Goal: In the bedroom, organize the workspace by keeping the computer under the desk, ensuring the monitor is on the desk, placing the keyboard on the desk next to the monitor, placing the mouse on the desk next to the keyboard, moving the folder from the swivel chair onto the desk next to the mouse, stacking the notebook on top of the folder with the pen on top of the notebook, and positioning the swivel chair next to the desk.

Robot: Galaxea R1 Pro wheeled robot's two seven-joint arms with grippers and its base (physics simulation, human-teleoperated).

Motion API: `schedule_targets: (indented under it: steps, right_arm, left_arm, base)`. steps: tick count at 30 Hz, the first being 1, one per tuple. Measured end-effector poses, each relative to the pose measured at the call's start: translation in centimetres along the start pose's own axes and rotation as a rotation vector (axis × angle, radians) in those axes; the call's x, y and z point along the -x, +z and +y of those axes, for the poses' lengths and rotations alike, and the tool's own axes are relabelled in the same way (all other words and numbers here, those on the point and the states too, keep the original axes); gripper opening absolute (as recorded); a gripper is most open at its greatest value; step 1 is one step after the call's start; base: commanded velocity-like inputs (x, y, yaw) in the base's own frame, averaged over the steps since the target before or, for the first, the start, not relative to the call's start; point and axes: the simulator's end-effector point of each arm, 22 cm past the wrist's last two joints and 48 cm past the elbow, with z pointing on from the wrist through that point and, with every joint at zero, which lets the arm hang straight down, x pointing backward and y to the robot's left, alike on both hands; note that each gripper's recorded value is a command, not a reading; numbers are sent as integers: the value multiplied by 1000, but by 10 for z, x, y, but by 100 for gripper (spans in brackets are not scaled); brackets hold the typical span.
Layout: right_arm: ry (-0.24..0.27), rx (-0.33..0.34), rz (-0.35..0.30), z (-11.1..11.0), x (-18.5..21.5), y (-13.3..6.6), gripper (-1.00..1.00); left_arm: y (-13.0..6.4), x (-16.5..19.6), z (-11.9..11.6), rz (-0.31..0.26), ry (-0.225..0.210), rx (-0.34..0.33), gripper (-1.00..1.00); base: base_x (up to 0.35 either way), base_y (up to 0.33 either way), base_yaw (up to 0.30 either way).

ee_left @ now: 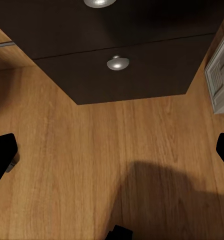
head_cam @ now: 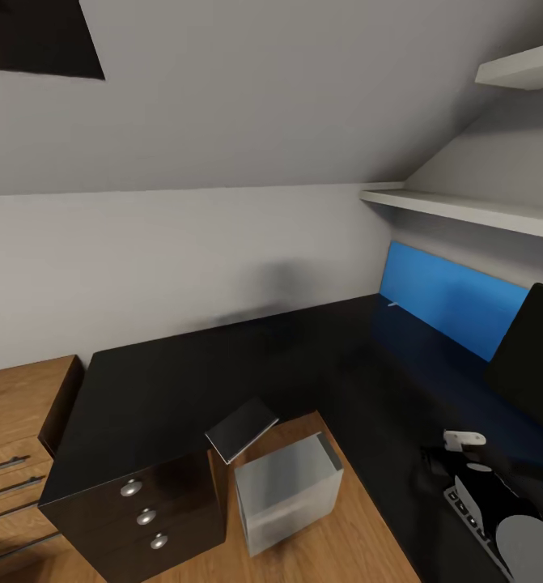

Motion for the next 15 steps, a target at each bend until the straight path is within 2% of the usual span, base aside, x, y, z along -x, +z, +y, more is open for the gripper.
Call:
schedule_targets:
  steps: [5,8,9,10,15]
  right_arm:
    - [15,-10,-77,-2,40,-4,100]
    - [37,8,-124,19,72,-11,100]
    - [66,28,-152,44,106,-26,100]
    - [74,28,-177,47,122,-34,100]
    - [100,62,-145,81,110,-62,100]
  left_arm:
    - [0,0,0,1,1,0,100]
    - [0,0,0,1,1,-1,100]
    - [0,0,0,1,2,-1,100]
    - [0,0,0,1,2,-1,100]
    - [0,0,0,1,2,-1,100]
  base:
    - [0,0,0]
    - [0,0,0]
    - [0,0,0]
    - [0,0,0]
    - [0,0,0]
